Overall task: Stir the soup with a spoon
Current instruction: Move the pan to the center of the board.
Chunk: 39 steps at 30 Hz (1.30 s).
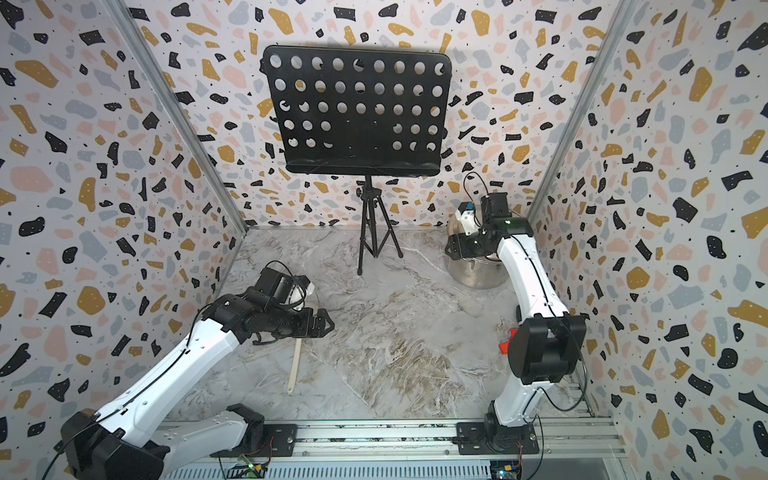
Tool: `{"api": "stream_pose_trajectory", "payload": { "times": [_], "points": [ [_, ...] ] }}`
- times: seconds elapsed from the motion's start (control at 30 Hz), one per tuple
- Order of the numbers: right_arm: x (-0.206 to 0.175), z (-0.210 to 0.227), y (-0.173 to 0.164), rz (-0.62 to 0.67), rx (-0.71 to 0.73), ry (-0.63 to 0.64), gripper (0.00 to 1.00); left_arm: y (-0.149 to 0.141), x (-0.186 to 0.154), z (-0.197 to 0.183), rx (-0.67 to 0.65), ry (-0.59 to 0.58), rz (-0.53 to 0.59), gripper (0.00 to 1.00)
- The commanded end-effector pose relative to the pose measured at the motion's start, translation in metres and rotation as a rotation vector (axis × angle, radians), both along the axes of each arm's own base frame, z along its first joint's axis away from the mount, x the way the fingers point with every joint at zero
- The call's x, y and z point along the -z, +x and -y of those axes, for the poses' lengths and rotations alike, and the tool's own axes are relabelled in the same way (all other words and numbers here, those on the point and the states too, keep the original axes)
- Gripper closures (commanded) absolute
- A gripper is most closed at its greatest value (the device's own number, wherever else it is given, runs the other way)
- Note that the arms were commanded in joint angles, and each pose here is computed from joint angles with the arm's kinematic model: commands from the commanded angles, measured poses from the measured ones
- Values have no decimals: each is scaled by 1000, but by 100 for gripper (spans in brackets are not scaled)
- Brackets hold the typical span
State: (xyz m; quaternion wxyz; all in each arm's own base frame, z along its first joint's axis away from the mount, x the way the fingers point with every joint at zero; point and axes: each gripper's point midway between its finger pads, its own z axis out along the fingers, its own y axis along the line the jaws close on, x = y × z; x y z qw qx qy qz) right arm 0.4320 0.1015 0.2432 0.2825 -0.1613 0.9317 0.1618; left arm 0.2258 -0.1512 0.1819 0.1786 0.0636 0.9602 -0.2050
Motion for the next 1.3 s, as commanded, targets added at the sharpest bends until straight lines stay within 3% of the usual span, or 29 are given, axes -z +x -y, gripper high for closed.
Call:
{"api": "stream_pose_trajectory", "payload": {
  "times": [0.0,0.47,0.87,1.27],
  "points": [
    [-17,-7,-2,20,-58,4,26,3,-11,-12,8,74,61,0],
    [16,-3,10,-62,-96,-53,34,24,-27,-35,-77,186,181,1],
    [37,-3,25,-86,-149,-99,42,30,-39,-34,-138,145,215,1],
    [42,-7,33,-80,-194,-99,73,26,-40,-48,-163,201,234,1]
  ]
}}
